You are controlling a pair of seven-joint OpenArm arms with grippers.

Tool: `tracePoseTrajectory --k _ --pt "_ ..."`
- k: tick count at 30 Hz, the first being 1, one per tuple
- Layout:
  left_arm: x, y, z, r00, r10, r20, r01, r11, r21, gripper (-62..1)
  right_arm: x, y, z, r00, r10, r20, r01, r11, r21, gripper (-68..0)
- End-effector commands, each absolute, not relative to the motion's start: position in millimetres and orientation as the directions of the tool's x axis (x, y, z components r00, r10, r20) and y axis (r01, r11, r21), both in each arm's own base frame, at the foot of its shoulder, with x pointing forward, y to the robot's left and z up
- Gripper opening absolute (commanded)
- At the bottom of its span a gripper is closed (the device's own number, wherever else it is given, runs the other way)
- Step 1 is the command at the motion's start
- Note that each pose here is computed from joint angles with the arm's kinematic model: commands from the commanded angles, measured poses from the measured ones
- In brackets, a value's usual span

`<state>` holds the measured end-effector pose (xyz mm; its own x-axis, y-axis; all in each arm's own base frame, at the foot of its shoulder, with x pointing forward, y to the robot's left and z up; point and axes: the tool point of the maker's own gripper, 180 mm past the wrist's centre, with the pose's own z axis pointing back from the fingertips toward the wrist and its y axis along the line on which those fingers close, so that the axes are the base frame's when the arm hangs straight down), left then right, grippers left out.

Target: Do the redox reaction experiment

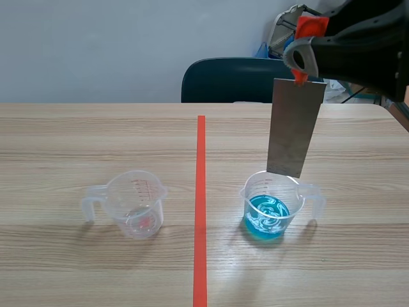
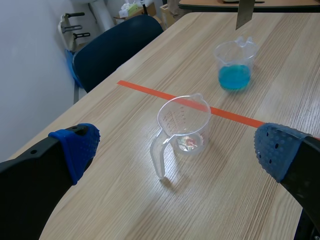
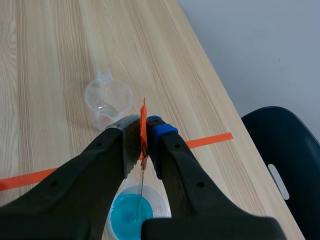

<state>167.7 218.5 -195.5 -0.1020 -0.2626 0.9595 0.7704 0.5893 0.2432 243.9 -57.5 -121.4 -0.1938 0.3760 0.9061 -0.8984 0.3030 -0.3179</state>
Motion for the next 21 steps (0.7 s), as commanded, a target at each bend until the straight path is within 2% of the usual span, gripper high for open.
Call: tracePoseTrajectory --k 1,21 --pt "170.4 217.3 -187.4 -0.132 -0.245 0.960 0.763 0.593 0.256 1.4 246.5 -59.3 -114.2 -0.209 0.360 0.909 -0.894 0.305 -0.327 -66.7" --pt "170.5 217.4 -187.6 -0.131 -0.246 0.960 0.763 0.593 0.256 1.4 249.7 -58.6 -113.9 -0.240 0.326 0.914 -0.887 0.308 -0.343 -66.7"
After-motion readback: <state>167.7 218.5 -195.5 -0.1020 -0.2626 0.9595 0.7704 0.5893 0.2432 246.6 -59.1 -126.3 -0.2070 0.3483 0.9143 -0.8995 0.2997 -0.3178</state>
